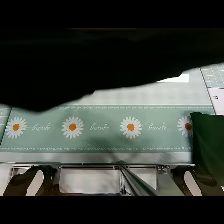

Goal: Fold the shirts.

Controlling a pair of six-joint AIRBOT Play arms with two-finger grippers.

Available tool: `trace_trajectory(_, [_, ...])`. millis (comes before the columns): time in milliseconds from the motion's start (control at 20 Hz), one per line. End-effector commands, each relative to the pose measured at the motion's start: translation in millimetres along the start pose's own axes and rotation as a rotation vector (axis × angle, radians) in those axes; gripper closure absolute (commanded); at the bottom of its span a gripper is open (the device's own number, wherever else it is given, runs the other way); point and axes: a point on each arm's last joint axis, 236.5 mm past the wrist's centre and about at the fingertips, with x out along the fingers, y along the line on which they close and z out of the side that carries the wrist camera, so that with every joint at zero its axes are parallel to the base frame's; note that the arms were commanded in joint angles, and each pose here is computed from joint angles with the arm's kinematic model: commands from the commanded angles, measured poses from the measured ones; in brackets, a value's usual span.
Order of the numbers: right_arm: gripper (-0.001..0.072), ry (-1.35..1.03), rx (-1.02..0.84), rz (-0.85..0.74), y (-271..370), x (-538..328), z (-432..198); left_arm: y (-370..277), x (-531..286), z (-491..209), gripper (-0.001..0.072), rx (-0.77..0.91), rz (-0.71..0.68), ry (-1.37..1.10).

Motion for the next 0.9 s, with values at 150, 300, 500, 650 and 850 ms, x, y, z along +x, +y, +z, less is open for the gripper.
trace_trajectory(150, [0.069, 0.137, 0.008, -0.172, -19.7, -44.2, -42.9, 29.5, -74.7, -9.3, 0.0687, 0.065, 0.088, -0.018])
trace_trajectory(300, [0.069, 0.229, 0.055, -0.129, -18.5, -28.4, -69.4, 51.7, -39.3, -65.8, 0.0687, 0.007, 0.156, 0.181])
trace_trajectory(500, [0.069, 0.423, 0.184, -0.04, -27.2, 23.3, -142.1, 41.9, 32.4, -174.4, 0.0686, -0.034, 0.139, 0.499])
trace_trajectory(650, [0.0691, 0.471, 0.251, -0.043, -53.9, 70.6, -188.9, 32.8, 84.5, -256.4, 0.0687, -0.029, 0.113, 0.704])
trace_trajectory(850, [0.069, 0.605, 0.336, -0.038, -92.8, 141.6, -249.3, 29.3, 169.1, -315.0, 0.0687, -0.044, 0.117, 0.764])
